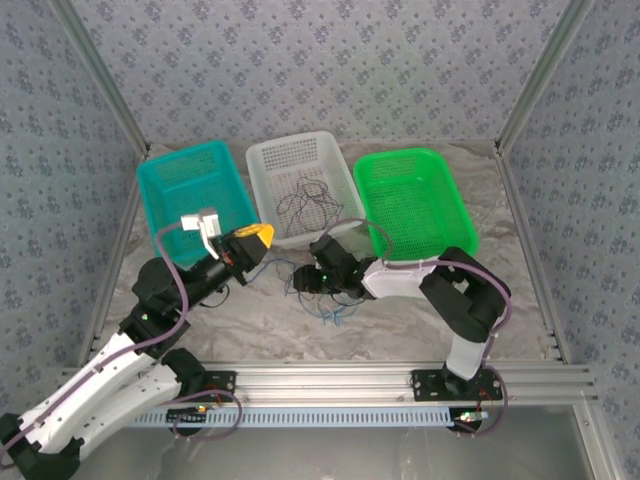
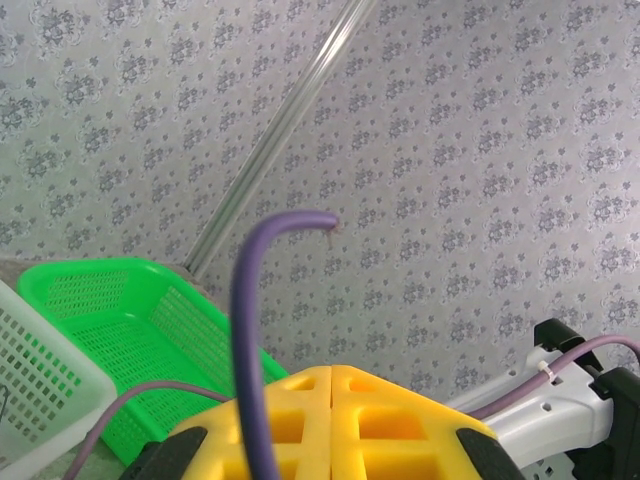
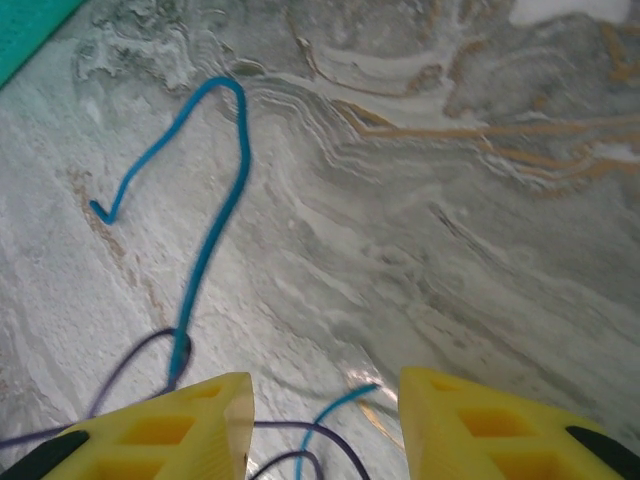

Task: Untangle the cables

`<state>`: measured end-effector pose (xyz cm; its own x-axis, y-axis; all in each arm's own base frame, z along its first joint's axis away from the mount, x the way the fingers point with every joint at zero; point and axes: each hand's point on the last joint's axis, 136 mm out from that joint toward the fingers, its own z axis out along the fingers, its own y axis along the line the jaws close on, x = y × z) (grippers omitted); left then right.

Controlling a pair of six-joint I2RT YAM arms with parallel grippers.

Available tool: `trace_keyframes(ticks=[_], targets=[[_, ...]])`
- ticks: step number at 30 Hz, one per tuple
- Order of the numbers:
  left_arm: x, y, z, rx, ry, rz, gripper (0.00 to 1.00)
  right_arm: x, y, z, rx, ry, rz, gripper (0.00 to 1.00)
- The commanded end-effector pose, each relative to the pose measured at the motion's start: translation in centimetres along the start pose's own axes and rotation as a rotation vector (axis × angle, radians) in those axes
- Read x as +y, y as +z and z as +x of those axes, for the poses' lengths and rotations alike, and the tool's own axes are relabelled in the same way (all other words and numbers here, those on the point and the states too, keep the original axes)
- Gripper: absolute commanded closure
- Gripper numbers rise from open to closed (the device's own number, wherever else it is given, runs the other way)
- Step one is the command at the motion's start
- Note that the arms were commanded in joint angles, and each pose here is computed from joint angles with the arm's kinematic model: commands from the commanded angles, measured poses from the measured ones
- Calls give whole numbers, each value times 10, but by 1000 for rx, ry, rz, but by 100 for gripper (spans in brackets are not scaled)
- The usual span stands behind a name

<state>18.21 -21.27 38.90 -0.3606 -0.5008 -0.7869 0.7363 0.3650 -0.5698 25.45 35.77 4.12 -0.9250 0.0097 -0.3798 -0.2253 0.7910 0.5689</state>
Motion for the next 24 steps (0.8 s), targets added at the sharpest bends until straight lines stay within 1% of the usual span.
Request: trace_keyframes(ticks=[1, 5, 6, 8, 10, 11, 12, 14, 17, 20, 24], targets=[[-2, -4, -8, -29, 25, -15, 96, 3, -14, -2, -44, 11, -2, 54], [14, -4, 1, -1, 32, -82, 94, -5, -25, 1, -56, -12, 31, 50], [18, -3, 6, 12, 30, -94, 92, -6, -27, 1, -59, -19, 39, 49], [28, -5, 20, 60, 17, -129, 83, -11, -33, 0, -62, -36, 68, 48], [41, -8, 37, 113, 1, -169, 79, -17, -37, -1, -63, -47, 91, 48], [49, -11, 46, 136, -10, -197, 73, -19, -38, -2, -64, -48, 95, 48], [58, -15, 54, 155, -18, -230, 71, -21, -39, -3, -64, -48, 98, 48], [76, -25, 69, 185, -18, -306, 70, -25, -41, -5, -64, -47, 106, 48], [103, -47, 80, 182, 3, -428, 68, -31, -44, -6, -68, -47, 121, 48], [120, -69, 82, 144, 19, -513, 67, -28, -45, -10, -69, -69, 136, 45], [128, -87, 87, 99, -1, -532, 67, -13, -35, -19, -68, -91, 119, 43]])
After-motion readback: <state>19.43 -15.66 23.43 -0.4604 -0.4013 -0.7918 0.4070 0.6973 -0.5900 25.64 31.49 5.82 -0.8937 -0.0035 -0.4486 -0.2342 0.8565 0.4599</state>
